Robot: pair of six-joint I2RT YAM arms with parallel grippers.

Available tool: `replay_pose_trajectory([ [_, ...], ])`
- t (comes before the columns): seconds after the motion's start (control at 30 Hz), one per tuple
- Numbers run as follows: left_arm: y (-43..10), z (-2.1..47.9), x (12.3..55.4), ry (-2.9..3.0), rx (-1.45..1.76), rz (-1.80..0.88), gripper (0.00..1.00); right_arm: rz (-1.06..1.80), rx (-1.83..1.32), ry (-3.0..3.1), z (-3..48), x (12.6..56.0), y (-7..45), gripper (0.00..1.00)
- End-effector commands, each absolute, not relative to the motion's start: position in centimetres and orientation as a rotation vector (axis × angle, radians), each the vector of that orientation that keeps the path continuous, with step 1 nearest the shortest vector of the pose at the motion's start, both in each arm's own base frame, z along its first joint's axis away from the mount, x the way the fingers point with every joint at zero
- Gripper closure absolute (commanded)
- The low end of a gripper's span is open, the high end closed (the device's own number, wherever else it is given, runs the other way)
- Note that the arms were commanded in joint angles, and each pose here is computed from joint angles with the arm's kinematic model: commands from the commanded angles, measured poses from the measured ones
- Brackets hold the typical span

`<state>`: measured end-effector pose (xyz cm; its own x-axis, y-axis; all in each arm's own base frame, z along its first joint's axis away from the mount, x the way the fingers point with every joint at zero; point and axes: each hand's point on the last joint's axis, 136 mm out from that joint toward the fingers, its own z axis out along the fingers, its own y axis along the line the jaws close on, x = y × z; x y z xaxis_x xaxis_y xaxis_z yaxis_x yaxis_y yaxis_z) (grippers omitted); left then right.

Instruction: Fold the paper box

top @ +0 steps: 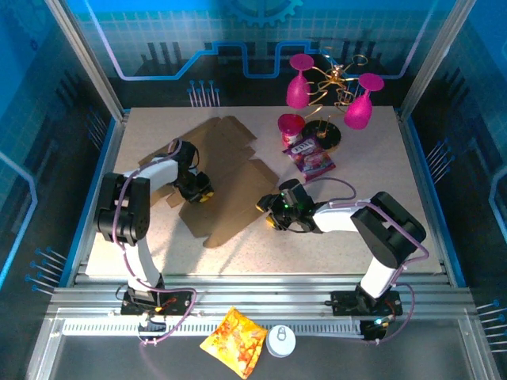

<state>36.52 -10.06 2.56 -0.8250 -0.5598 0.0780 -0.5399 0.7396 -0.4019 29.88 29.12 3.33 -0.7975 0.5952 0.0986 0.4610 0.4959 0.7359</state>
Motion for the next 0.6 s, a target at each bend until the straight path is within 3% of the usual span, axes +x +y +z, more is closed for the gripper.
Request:
replay_pose_trajectory([
  [0.0, -10.3, 3.0, 37.1, 2.868, -0.904, -0.677, 0.82, 1.235, 0.926, 2.590, 1.7, 29.5, 30.5, 0.44],
  [0.23, -9.1, 10.1, 40.3, 2.689, -0.873, -0.723, 0.74, 1.227, 0.935, 2.571, 1.8, 29.6, 30.1, 0.44],
  [0.4, -6.5, 8.3, 41.9, 2.689, -0.972, -0.759, 0.75, 1.253, 0.931, 2.563, 2.1, 29.8, 30.6, 0.44],
  [0.57, -7.1, 4.3, 41.7, 2.810, -0.971, -0.757, 0.78, 1.278, 0.918, 2.559, 2.4, 30.0, 31.1, 0.44],
])
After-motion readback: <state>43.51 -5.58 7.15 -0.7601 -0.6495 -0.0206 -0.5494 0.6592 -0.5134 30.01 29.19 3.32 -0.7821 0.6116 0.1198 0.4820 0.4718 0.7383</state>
